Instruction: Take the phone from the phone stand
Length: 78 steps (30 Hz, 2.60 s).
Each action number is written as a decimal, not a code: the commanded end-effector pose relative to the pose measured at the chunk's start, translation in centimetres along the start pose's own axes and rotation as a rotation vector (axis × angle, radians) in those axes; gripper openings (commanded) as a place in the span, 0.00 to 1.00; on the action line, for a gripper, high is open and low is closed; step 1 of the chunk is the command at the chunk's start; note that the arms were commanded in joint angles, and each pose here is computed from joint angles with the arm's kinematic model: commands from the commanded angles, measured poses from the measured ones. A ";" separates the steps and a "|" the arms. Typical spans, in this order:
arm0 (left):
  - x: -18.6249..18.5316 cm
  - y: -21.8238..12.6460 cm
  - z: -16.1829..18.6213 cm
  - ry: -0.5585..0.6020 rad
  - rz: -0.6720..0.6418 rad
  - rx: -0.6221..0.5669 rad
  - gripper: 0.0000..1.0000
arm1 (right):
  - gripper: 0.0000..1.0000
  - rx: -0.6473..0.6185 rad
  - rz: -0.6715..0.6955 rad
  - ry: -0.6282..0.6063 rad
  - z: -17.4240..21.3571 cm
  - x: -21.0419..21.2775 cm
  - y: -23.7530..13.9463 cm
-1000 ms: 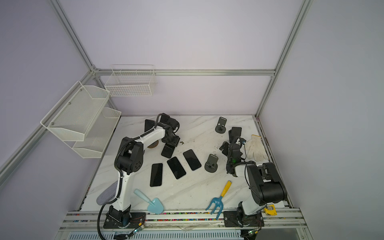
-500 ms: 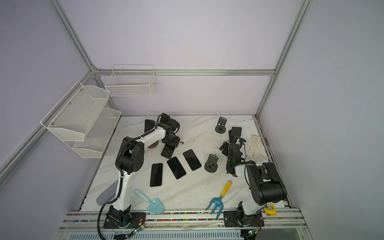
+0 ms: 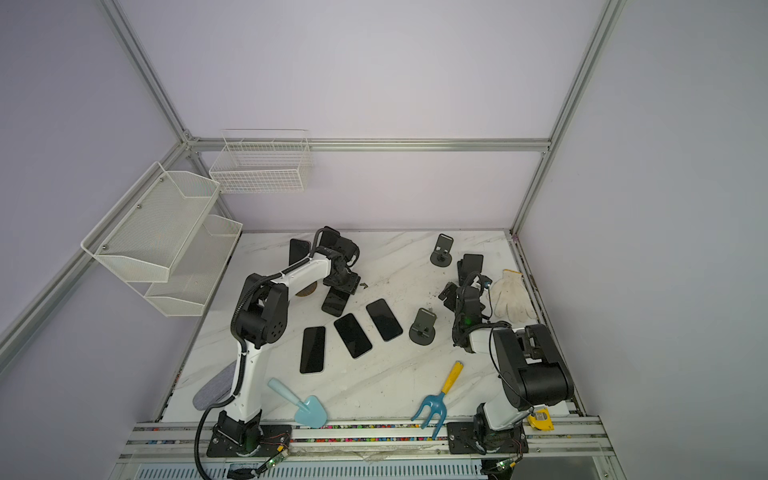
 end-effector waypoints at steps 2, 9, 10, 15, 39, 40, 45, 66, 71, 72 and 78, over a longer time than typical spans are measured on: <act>0.8 1.2 0.9 0.008 -0.030 0.033 0.73 | 0.96 -0.005 0.014 -0.011 -0.2 0.3 0.1; 1.0 1.2 0.9 0.007 -0.046 0.033 0.74 | 0.96 -0.002 0.014 -0.014 -0.1 0.3 0.1; 1.0 1.2 0.9 0.006 -0.048 0.032 0.74 | 0.96 -0.003 0.016 -0.014 -0.1 0.3 0.2; 1.2 1.2 0.9 -0.002 -0.061 0.030 0.75 | 0.97 -0.006 0.023 -0.010 -0.1 0.3 0.1; 1.4 1.8 1.2 0.010 -0.082 0.049 0.76 | 0.97 -0.001 0.026 -0.013 -0.1 0.3 0.2; 1.4 1.8 1.2 0.011 -0.081 0.049 0.76 | 0.97 0.000 0.026 -0.014 0.0 0.3 0.2; 1.2 1.9 1.2 0.014 -0.061 0.055 0.76 | 0.97 -0.001 0.026 -0.014 0.0 0.3 0.2; 0.4 0.7 1.5 0.021 0.044 0.047 0.74 | 0.97 0.006 0.027 -0.017 0.0 0.4 0.4; -0.4 0.0 1.5 0.017 0.133 0.000 0.74 | 0.97 0.007 0.029 -0.018 0.0 0.4 0.3; -0.5 0.0 1.5 0.024 0.135 -0.006 0.74 | 0.97 0.004 0.030 -0.016 -0.1 0.4 0.3; -0.5 0.5 1.8 0.036 0.117 0.002 0.75 | 0.97 -0.002 0.035 -0.012 -0.1 0.3 0.2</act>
Point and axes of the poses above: each gripper's point midway between its finger pads, its own y axis out along the fingers, its own x axis along the line the jaws close on, z = x × y, the point moved 8 cm from there along -y, back along the fingers, and after that the axes turned 4 degrees about -y, right-handed, at the moved point
